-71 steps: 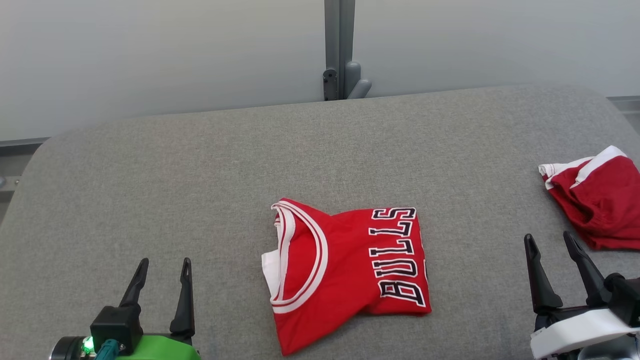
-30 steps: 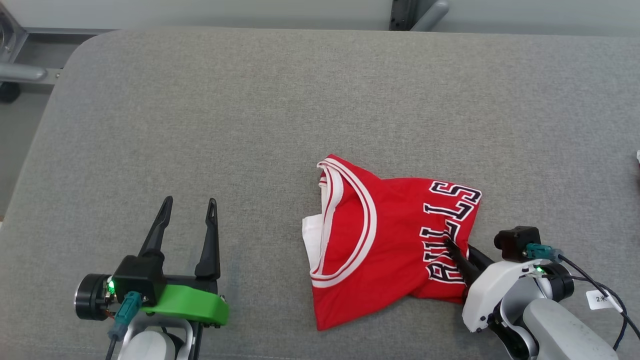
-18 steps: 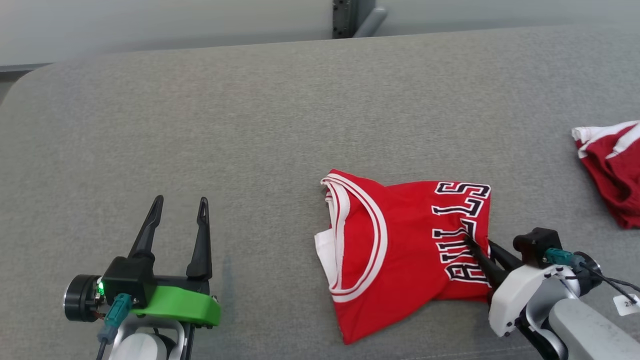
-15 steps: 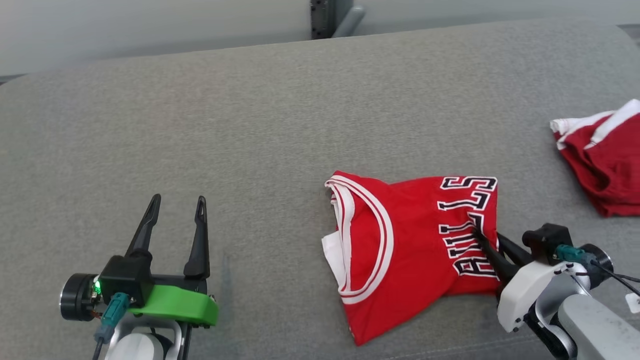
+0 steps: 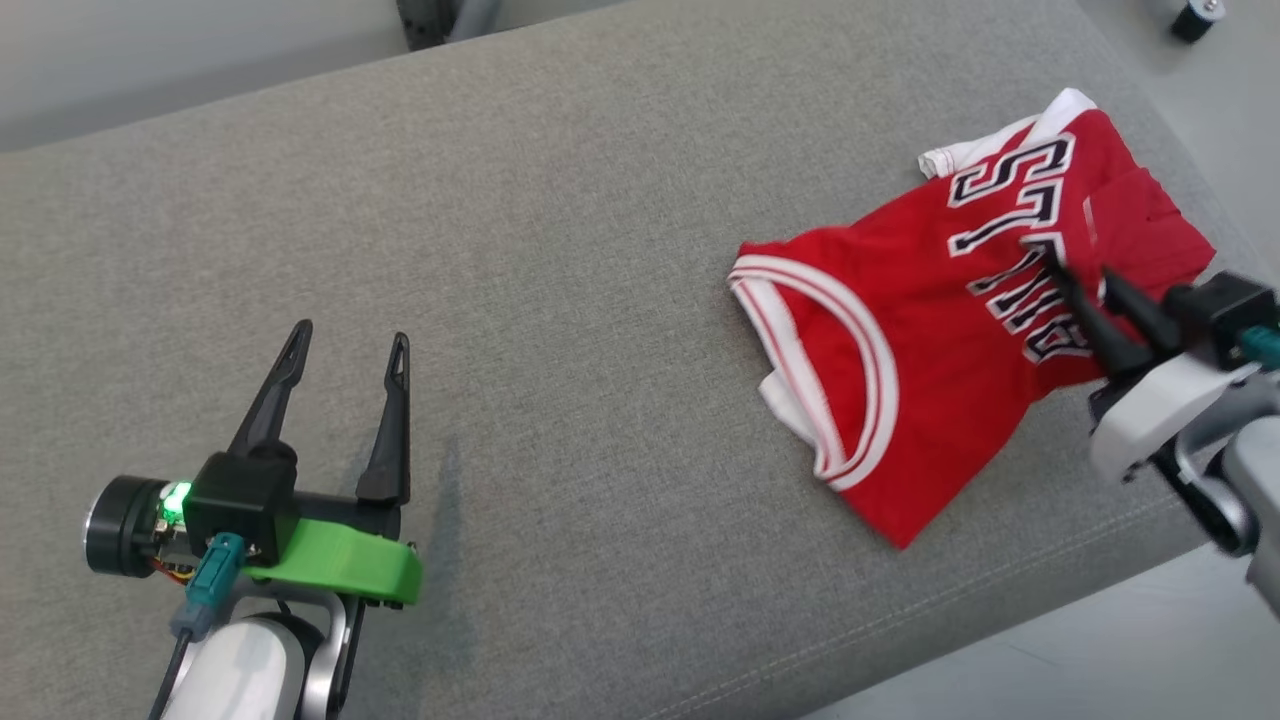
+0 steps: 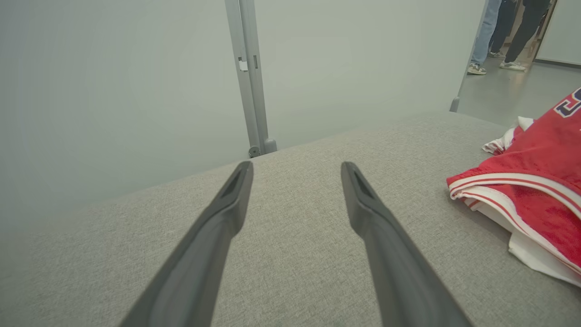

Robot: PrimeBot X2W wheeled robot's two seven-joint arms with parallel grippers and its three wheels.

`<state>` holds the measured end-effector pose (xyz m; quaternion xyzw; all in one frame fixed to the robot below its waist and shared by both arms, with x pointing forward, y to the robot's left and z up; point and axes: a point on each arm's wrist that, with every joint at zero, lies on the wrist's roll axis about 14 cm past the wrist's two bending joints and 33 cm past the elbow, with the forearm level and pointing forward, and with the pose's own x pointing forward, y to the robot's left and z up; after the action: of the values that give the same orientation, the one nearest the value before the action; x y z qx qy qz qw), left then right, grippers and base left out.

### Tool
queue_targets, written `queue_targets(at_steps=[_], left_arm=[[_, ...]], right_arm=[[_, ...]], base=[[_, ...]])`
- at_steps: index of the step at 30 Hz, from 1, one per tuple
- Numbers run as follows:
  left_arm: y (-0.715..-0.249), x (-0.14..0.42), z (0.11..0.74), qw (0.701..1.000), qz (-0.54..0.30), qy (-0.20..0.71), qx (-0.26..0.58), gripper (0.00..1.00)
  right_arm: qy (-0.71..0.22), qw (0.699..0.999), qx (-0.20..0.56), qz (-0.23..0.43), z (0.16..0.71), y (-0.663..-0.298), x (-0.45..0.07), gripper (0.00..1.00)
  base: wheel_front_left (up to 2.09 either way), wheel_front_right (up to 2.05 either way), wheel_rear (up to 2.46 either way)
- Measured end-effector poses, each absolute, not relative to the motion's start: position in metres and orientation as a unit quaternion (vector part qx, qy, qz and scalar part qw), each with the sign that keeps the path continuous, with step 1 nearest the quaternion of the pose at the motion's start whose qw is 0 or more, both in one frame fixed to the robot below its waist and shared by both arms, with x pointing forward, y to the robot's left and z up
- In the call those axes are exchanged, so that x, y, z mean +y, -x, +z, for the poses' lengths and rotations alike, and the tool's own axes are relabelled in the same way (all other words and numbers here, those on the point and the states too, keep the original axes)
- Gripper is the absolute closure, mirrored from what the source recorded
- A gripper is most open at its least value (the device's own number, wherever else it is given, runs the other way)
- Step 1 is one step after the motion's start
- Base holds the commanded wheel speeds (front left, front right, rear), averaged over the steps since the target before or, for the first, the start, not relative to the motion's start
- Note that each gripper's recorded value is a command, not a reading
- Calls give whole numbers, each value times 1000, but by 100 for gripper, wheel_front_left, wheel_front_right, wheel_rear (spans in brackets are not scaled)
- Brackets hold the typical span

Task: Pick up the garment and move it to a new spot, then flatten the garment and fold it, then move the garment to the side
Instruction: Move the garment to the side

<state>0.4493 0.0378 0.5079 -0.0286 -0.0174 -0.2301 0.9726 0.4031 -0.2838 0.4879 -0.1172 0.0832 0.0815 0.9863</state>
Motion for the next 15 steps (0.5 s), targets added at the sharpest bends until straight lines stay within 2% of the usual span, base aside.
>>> queue_targets(at_steps=[9,14,15], left_arm=[[-471,16,479,964,-266,25,10,0],[-478,10,462,961,-275,29,26,0],[-479,10,459,960,-276,29,28,0]], right_arm=[[172,982,74,-33,527,-433,-386,100],[173,976,94,-96,522,-437,-429,100],[164,975,101,-109,516,-436,-435,95]], base=[[0,0,0],[0,0,0],[0,0,0]])
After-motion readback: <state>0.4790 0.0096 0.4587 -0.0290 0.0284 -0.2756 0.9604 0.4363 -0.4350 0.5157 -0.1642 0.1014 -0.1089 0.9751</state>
